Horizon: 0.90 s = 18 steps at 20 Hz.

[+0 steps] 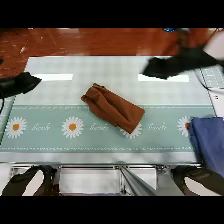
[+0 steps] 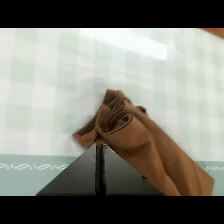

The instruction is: Fold the shirts.

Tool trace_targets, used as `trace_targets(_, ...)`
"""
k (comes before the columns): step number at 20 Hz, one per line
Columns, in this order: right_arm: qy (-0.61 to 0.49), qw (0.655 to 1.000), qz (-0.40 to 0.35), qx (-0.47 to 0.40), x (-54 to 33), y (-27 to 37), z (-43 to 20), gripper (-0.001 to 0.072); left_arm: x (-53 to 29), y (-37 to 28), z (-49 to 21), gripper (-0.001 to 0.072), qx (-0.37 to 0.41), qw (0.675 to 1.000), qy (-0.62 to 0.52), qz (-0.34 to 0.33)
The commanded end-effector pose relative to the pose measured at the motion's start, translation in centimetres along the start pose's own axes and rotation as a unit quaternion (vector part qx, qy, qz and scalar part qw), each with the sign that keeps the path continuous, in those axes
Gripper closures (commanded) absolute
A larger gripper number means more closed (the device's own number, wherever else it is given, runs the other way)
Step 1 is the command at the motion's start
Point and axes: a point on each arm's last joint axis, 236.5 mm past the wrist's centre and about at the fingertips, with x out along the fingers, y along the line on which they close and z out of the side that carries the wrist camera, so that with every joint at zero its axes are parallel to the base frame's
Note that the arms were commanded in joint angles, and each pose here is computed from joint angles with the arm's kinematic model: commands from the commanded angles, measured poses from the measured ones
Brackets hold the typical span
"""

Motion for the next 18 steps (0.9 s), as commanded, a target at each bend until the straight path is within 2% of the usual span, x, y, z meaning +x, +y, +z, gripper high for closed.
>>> trace_targets(1, -0.078, 0.981, -0.134, 0.114, -1.9, -9.8, -6.0, 0.0294, -0.6, -2.0, 0.2, 0.0686, 0.01, 1.0, -0.001, -0.024)
trace_targets(4, -0.044, 0.968, -0.059, 0.24, 4.8, -9.9, -13.6, 0.0293, 0.4, -3.1, -1.7, 0.0686, 0.017, 0.999, 0.024, -0.039)
trace_targets(7, -0.01, 0.95, 0.026, 0.31, 9.6, -7.8, -16.7, 0.0293, 1.4, -3.5, -3.2, 0.0686, 0.02, 0.998, 0.044, -0.046)
trace_targets(14, 0.074, 0.932, 0.122, 0.334, 15.6, -4.0, -17.5, 0.0294, 2.6, -2.6, -5.0, 0.0686, 0.007, 0.997, 0.068, -0.041)
trace_targets(18, 0.128, 0.932, 0.122, 0.317, 18.3, -2.1, -18.9, 0.0294, 2.7, -2.6, -5.0, 0.0686, 0.007, 0.997, 0.068, -0.041)
